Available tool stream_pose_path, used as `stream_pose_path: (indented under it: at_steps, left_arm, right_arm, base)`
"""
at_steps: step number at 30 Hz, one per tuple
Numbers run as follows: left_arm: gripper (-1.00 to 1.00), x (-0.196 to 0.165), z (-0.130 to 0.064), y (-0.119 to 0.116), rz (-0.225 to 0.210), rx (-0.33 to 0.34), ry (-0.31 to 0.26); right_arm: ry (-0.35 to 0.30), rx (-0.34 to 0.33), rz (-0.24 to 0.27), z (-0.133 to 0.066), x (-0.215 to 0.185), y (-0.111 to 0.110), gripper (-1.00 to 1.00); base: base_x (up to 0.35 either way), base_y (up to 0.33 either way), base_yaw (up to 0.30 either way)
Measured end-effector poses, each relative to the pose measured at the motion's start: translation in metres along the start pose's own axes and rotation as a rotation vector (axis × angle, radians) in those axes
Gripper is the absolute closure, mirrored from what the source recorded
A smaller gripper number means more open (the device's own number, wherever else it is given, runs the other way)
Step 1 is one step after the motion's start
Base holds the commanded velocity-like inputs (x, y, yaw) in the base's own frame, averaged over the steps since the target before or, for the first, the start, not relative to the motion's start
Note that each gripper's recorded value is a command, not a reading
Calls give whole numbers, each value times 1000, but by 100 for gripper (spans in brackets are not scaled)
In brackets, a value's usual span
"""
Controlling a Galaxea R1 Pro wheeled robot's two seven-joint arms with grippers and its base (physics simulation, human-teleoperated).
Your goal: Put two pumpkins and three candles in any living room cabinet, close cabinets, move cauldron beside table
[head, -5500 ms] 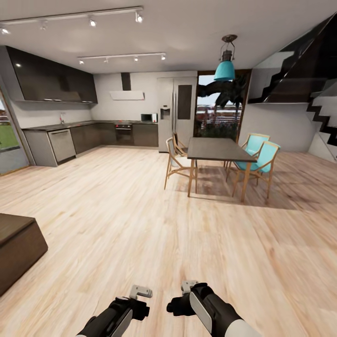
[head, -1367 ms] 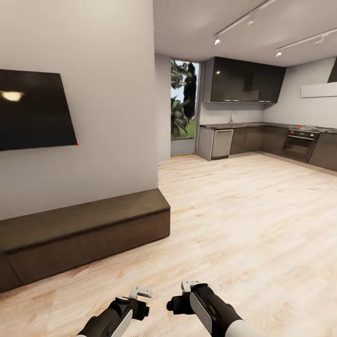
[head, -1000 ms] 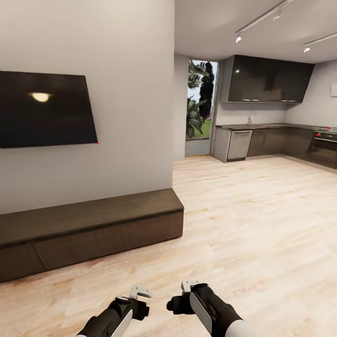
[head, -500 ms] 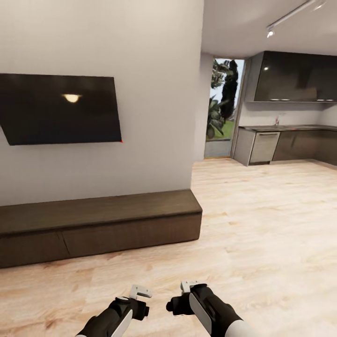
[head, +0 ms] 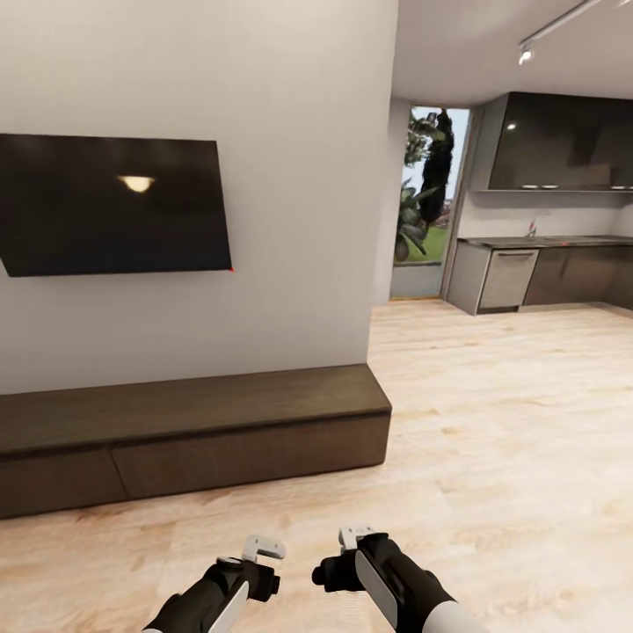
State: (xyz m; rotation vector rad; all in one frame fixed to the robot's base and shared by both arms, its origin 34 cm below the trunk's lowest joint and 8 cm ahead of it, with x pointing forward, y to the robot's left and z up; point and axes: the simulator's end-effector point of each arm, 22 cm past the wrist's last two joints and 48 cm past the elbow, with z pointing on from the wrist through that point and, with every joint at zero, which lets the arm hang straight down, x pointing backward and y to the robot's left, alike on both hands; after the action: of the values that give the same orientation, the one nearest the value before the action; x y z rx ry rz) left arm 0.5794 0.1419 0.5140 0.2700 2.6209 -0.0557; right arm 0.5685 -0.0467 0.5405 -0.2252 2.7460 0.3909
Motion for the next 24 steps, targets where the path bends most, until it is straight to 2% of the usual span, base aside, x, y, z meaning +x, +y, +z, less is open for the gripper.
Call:
stream_pose_path:
  at_steps: [17,24]
  left_arm:
    - [-100,0,0,0,-1,3,1]
    - [-100,-2,0,2,-4,1,-9]
  right_arm:
    - [-5,-1,-1,0,-1,0,-100]
    - [-83,3,6,0,-17,-1,-100]
  base:
    - [78,273,0]
    - [31,97,0]
